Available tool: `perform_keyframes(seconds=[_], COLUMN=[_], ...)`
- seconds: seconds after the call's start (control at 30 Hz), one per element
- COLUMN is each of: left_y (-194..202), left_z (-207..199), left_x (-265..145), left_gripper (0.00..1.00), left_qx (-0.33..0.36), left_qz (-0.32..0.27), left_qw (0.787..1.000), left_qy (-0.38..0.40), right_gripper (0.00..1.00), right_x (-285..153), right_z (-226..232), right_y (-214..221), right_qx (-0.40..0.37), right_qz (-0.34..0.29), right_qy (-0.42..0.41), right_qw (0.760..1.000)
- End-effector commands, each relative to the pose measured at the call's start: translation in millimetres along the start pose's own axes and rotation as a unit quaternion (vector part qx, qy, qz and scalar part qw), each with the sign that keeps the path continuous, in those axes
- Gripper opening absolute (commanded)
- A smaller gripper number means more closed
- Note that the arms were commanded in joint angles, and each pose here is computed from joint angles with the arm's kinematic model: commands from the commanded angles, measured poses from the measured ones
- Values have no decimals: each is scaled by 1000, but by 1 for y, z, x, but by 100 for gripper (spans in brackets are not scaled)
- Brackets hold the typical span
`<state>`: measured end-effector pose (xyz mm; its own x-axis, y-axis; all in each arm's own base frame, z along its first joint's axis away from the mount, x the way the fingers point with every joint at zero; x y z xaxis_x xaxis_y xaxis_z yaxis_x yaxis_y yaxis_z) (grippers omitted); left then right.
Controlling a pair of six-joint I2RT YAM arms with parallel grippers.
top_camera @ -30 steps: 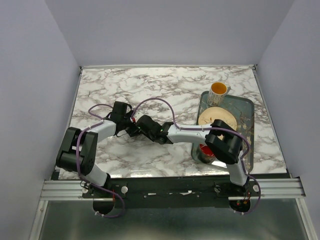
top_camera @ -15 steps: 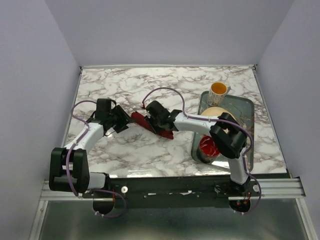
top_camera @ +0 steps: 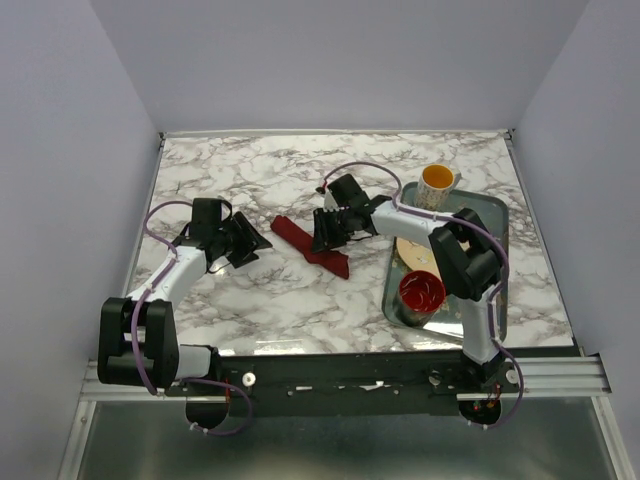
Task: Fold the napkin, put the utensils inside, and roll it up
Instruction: Roll the napkin with the utensil
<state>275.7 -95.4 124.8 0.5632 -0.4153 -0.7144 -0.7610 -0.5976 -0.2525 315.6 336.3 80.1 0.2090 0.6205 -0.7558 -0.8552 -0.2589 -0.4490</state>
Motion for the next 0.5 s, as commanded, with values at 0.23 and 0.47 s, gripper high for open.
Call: perform_keyframes(seconds=[0.23,0.47], left_y=[7,12], left_z=[-9,-13], left_x=[1,4], left_gripper=[62,62], left_qx=[9,9], left_qz=[36,52], left_qw=[998,997], left_qy=[44,59], right_gripper=[38,39], right_x=[3,9], right_z=[4,7], right_y=[17,27], right_qx=[151,253], right_qz=[40,15], right_qy=[-47,-81], right_qw=[987,964])
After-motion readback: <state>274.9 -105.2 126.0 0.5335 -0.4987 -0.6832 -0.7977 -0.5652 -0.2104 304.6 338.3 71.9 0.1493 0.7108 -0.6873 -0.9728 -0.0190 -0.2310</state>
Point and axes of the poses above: each gripper's point midway between its finger pads, its own x axis out along the fingers, its own z axis along the line the jaws close on, y = z × x, the point moved 5 cm from there along -x, back along the fingers, and after that the axes turned 1 degree about -x, right-handed, at the moved point
